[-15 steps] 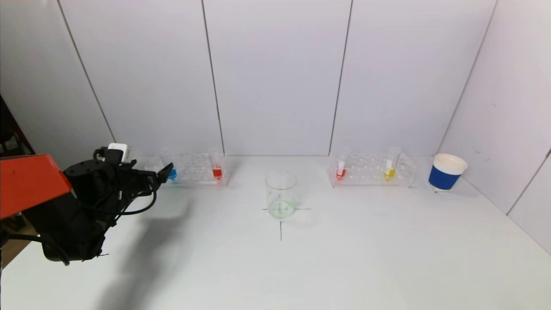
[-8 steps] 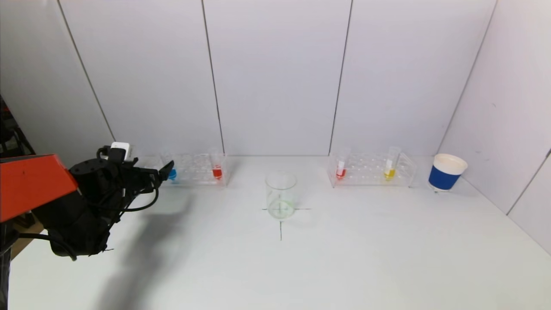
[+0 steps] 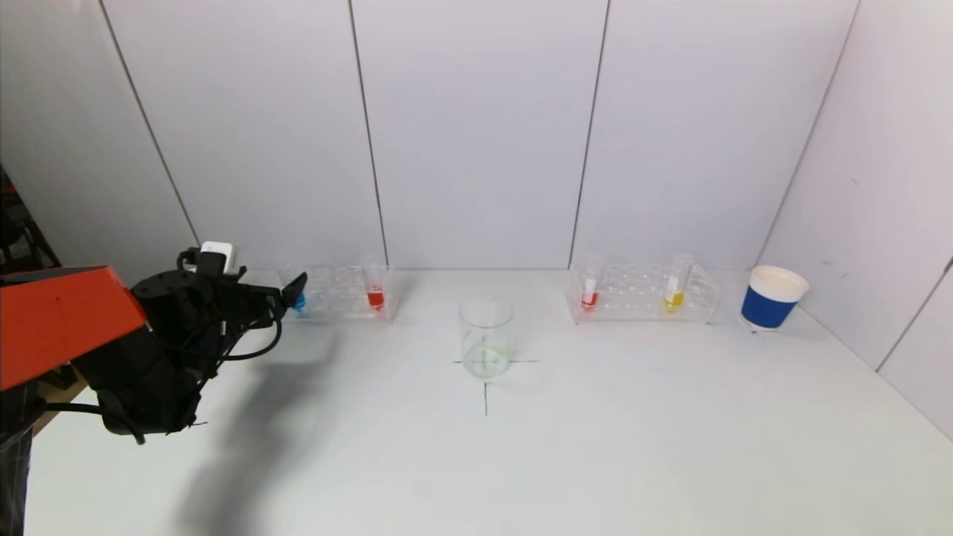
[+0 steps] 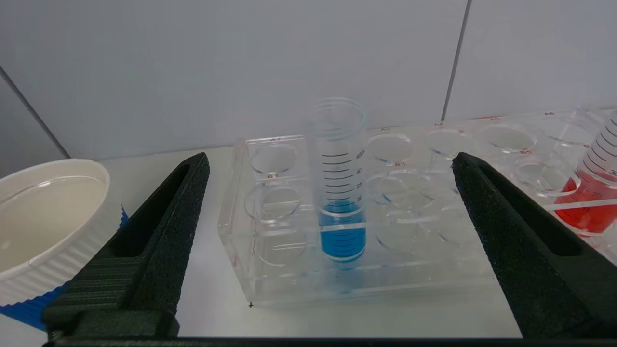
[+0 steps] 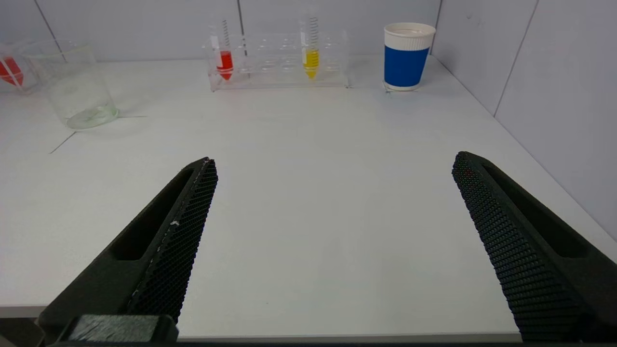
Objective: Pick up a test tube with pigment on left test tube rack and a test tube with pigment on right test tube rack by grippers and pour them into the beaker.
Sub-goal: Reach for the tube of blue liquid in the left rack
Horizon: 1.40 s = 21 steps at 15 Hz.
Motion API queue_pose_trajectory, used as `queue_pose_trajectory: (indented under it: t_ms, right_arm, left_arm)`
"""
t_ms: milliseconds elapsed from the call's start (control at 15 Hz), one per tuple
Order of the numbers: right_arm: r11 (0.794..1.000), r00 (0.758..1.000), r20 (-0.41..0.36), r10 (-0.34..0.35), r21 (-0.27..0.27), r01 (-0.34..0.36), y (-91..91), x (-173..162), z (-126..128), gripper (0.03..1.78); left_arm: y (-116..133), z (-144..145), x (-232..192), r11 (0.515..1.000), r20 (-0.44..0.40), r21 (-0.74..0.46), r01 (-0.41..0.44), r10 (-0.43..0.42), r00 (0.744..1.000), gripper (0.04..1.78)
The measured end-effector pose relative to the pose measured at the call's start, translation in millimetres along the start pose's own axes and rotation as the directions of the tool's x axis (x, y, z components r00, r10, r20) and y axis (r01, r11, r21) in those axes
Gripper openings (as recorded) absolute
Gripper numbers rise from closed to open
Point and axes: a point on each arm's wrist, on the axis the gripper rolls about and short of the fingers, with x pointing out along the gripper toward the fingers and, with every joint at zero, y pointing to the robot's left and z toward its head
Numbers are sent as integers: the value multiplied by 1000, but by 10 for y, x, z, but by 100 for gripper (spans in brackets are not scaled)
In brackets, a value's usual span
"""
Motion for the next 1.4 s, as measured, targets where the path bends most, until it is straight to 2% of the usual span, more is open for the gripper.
queue_pose_trajectory:
  t_ms: [533, 1400]
  right_arm:
    - [1000, 1000, 0, 0, 0, 0, 0, 0, 0, 177]
    - [1000, 1000, 0, 0, 0, 0, 0, 0, 0, 177]
  left_arm:
    - [-115, -46, 128, 999, 18, 23, 25, -25, 1000, 176]
    - [-19, -40, 206, 1000, 45, 27, -5, 3, 999, 176]
